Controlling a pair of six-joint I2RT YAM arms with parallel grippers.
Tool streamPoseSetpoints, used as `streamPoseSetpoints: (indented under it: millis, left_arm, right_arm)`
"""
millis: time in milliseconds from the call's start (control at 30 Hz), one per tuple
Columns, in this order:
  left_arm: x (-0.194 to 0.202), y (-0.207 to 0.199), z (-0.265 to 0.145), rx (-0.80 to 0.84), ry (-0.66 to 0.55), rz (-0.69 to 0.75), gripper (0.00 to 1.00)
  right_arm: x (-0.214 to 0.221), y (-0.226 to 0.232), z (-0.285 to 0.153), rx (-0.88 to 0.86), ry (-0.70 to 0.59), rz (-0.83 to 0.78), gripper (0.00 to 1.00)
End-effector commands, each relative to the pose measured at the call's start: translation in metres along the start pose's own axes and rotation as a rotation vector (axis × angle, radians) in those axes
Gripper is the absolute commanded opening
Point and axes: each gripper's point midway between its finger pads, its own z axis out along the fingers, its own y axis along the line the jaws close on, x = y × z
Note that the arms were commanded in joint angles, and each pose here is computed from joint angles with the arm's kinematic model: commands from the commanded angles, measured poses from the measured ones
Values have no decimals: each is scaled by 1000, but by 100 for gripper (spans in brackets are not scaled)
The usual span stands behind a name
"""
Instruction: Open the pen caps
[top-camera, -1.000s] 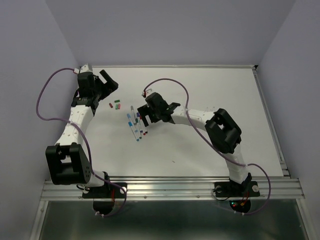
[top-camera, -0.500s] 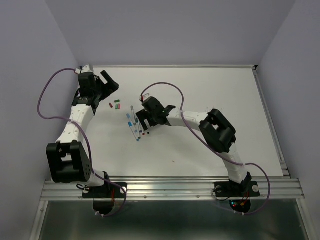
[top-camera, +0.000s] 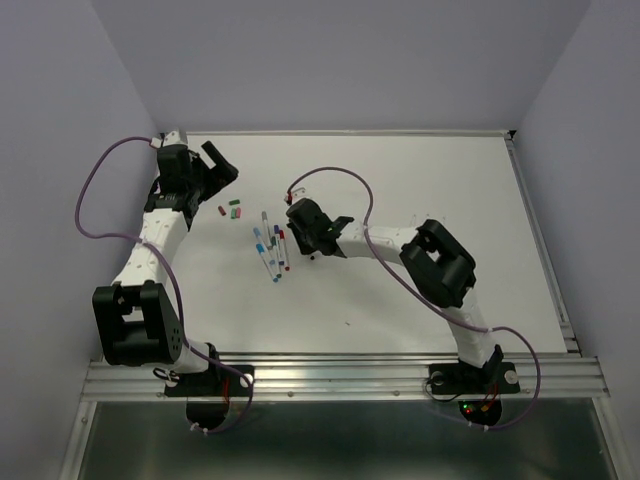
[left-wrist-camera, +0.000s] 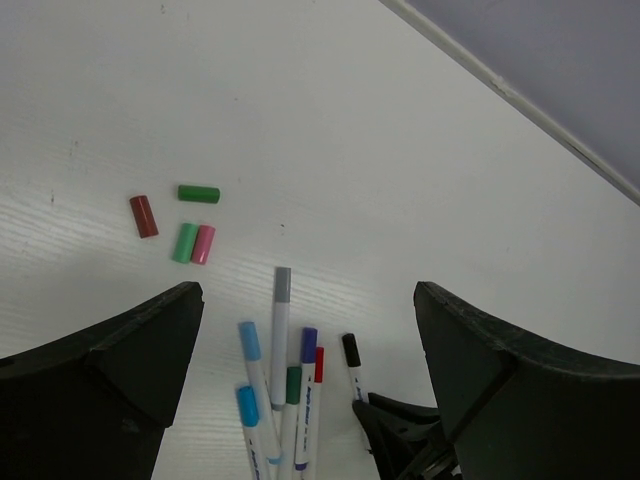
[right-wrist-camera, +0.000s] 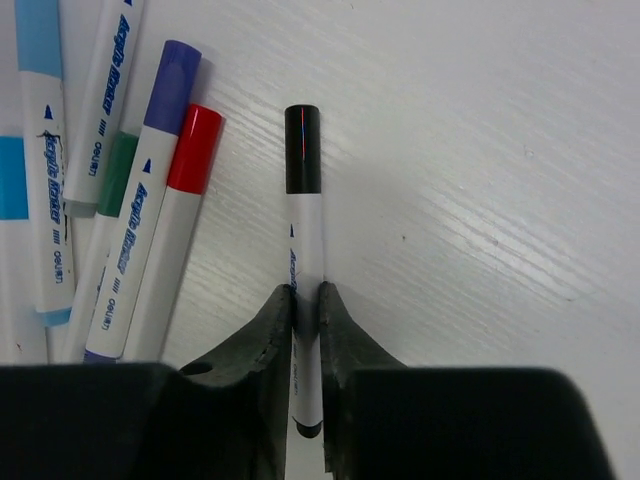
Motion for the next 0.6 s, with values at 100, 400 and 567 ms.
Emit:
streamPoseSetpoints:
  millis: [100,400,567]
  left_arm:
    - [3,-15,-4,102,-1,47,99]
    - [36,-68,-8,333,94,54,99]
    - [69,-122,-9,478,178,89,99]
  right_arm:
    - [60,-34,-23,111,115,-10,1]
    - [-27,-14,-88,-89,-206,68,1]
    - [-67,-5,-125,-245,-342,112,1]
